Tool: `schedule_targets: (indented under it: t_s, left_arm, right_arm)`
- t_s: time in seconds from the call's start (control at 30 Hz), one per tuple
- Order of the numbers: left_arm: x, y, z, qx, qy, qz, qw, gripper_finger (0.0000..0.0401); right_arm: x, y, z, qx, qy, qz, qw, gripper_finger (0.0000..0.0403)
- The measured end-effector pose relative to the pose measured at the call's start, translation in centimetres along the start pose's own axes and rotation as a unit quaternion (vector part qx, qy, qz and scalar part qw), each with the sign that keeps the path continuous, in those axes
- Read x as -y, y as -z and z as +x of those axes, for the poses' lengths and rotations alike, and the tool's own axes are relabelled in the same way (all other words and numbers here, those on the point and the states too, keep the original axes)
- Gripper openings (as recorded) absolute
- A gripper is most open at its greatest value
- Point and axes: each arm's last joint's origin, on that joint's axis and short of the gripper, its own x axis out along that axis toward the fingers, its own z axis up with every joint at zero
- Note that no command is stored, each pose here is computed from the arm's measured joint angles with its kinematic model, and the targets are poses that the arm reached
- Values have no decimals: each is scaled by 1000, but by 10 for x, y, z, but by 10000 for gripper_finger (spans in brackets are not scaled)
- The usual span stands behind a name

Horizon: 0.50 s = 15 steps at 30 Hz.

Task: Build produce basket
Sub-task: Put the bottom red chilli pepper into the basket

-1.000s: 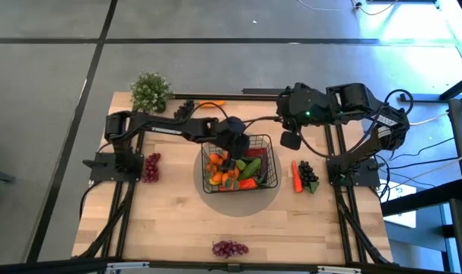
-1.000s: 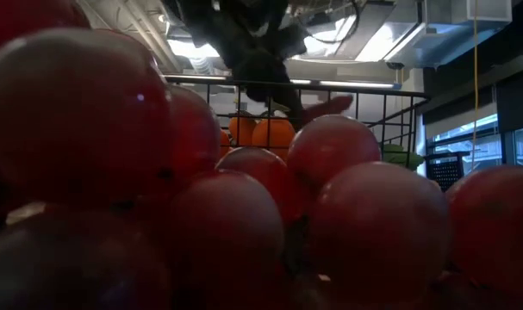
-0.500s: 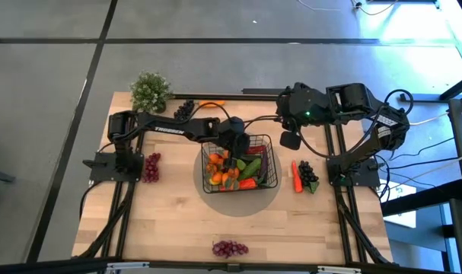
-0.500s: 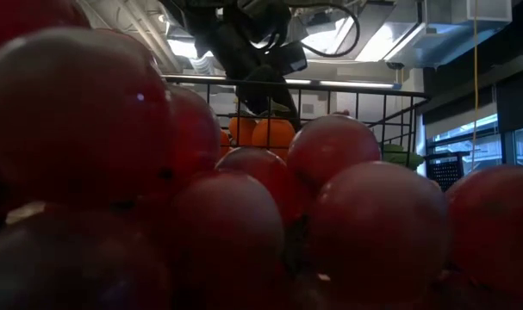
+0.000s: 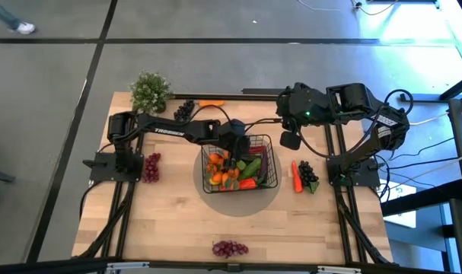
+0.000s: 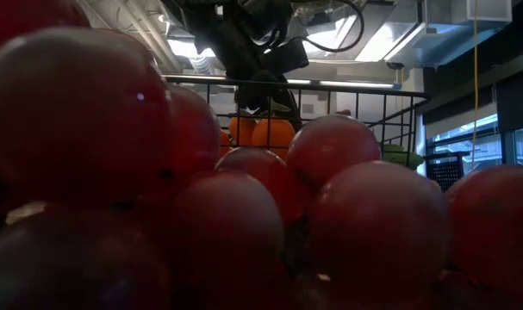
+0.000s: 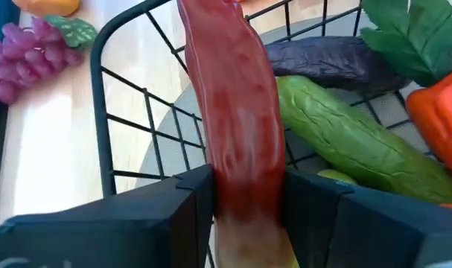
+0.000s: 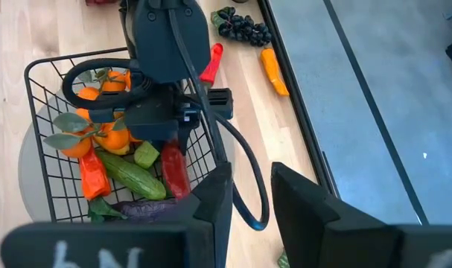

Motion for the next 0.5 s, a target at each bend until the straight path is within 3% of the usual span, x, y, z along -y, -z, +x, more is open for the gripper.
schedule_targets:
  t_s: [0.17, 0.5]
  left_arm:
    - [-2, 2, 3, -18, -47, -22, 999, 119]
    - [3, 0, 3, -16, -38, -22, 999, 100]
  right_arm:
    - [0, 0, 0, 0, 0, 0, 1000, 93]
    - [0, 0, 0, -1, 0, 1, 1000, 93]
